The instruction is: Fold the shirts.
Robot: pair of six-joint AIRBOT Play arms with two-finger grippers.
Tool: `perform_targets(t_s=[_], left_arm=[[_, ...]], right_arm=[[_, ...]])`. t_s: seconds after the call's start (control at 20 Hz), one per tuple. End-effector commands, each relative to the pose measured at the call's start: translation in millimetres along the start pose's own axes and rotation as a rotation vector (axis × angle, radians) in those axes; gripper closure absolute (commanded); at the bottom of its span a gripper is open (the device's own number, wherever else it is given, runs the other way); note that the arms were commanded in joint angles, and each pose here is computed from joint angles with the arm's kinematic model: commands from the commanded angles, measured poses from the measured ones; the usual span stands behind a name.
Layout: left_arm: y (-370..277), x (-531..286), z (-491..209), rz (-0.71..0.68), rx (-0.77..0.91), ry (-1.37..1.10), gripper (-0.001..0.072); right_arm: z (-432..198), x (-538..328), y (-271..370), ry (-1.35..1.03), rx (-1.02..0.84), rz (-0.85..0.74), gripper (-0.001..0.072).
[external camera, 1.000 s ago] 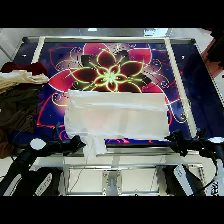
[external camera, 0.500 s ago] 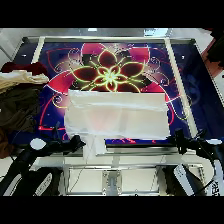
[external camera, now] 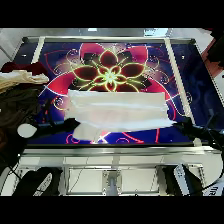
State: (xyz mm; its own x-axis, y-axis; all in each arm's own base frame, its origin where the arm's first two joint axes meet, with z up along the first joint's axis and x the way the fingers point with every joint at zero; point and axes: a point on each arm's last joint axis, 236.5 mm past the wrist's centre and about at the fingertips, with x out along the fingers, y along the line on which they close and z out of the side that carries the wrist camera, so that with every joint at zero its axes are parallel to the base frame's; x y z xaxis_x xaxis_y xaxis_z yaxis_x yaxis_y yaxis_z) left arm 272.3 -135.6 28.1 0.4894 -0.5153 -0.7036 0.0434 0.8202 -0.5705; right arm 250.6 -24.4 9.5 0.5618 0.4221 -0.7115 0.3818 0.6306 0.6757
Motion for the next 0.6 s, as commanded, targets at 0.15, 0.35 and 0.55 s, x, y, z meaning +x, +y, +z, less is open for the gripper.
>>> perform_targets(t_s=[0.15,0.35,0.55], left_arm=[[-6,-37,112,0.174,0.204,-0.217,0.0692],[6,29,157,0.22,0.253,-0.164,0.0692],[39,96,176,0.269,0.233,-0.065,0.0691]], right_arm=[[60,-35,60,-0.197,-0.288,-0.059,0.0691],[82,41,72,-0.118,-0.369,-0.123,0.0691],[120,117,61,-0.08,-0.344,-0.184,0.069]])
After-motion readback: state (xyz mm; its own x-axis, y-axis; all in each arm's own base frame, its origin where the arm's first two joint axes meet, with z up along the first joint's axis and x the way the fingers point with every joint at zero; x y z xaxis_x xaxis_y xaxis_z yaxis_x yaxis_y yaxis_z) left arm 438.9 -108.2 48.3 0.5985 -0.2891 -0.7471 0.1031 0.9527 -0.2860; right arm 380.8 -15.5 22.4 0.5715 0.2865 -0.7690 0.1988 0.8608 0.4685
